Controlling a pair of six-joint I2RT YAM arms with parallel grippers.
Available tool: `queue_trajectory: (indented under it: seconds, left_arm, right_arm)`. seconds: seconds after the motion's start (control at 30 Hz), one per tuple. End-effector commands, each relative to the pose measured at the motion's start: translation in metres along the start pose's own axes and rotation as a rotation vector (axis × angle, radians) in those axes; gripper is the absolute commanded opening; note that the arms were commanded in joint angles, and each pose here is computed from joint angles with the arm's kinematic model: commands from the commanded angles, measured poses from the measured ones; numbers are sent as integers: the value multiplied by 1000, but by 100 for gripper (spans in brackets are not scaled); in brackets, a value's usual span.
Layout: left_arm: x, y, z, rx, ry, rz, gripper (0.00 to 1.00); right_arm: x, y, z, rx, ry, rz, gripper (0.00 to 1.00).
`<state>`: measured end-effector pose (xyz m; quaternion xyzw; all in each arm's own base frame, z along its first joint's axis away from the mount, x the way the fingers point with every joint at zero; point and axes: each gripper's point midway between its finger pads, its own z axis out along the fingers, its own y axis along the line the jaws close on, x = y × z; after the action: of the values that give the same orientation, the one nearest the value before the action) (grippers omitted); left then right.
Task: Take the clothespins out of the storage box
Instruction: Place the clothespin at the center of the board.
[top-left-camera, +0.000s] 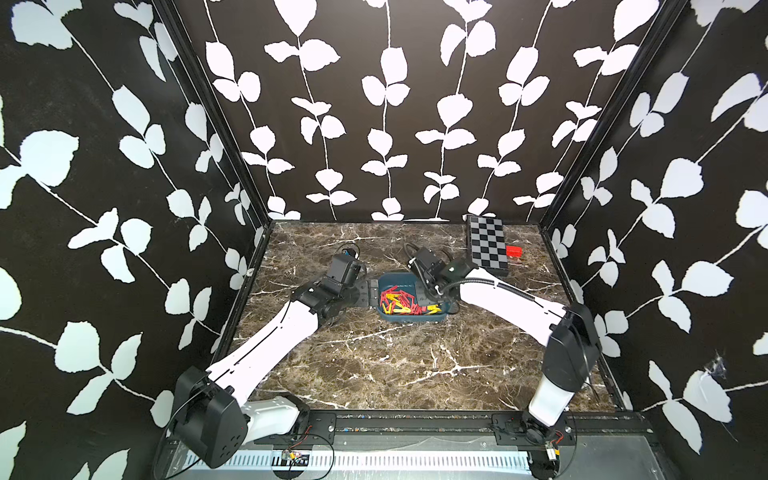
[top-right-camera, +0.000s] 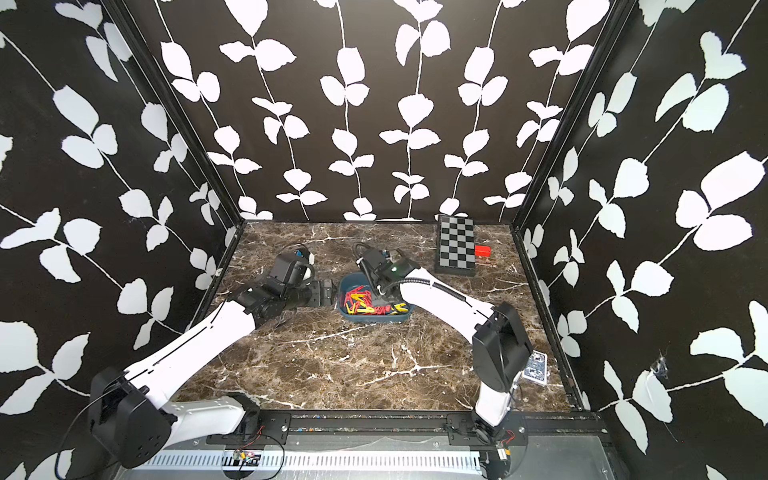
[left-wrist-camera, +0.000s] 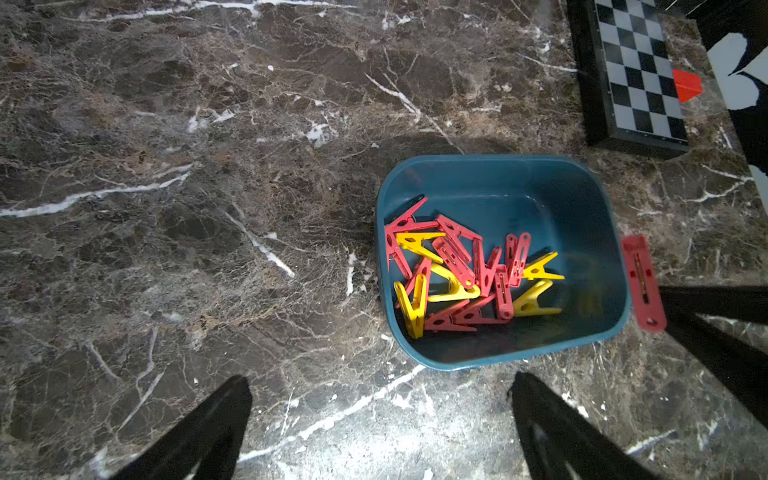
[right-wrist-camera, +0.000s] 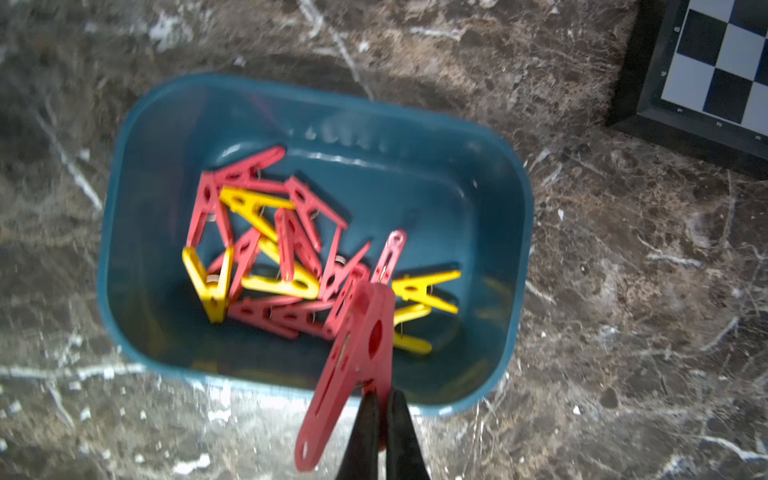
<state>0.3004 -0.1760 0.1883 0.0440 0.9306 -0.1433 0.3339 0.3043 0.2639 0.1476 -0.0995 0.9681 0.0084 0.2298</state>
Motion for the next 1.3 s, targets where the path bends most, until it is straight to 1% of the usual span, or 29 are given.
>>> queue_trajectory:
  seconds: [0.0, 0.13, 0.17, 0.3, 0.4, 0.67, 0.87, 1.0, 1.27]
  left_arm:
    - [9, 3, -11, 10, 14, 22, 99]
    - [11, 4, -21, 19, 5, 27, 99]
    - [12, 5, -23, 18, 5, 29, 99]
    - [16, 10, -30, 9, -8, 25, 99]
    - [20, 13, -35, 7, -14, 20, 99]
    - [28, 26, -49, -35, -23, 23, 99]
    - [32, 32, -56, -49, -39, 18, 99]
    - [33, 35, -59, -59, -44, 12, 99]
    - [35, 40, -60, -79, -50, 0, 99]
  right_arm:
    - [29, -9, -10, 70, 20, -25, 1]
    - [57, -5, -18, 68, 15, -14, 1]
    - [73, -7, -12, 92, 39, -27, 1]
    - [102, -4, -5, 124, 62, -26, 2]
    - [116, 3, 0, 128, 62, -25, 2]
    - [147, 16, 32, 190, 115, -91, 2]
    - [146, 11, 45, 249, 92, -86, 3]
    - [144, 12, 52, 250, 89, -83, 4]
    - [131, 14, 65, 260, 96, -125, 6]
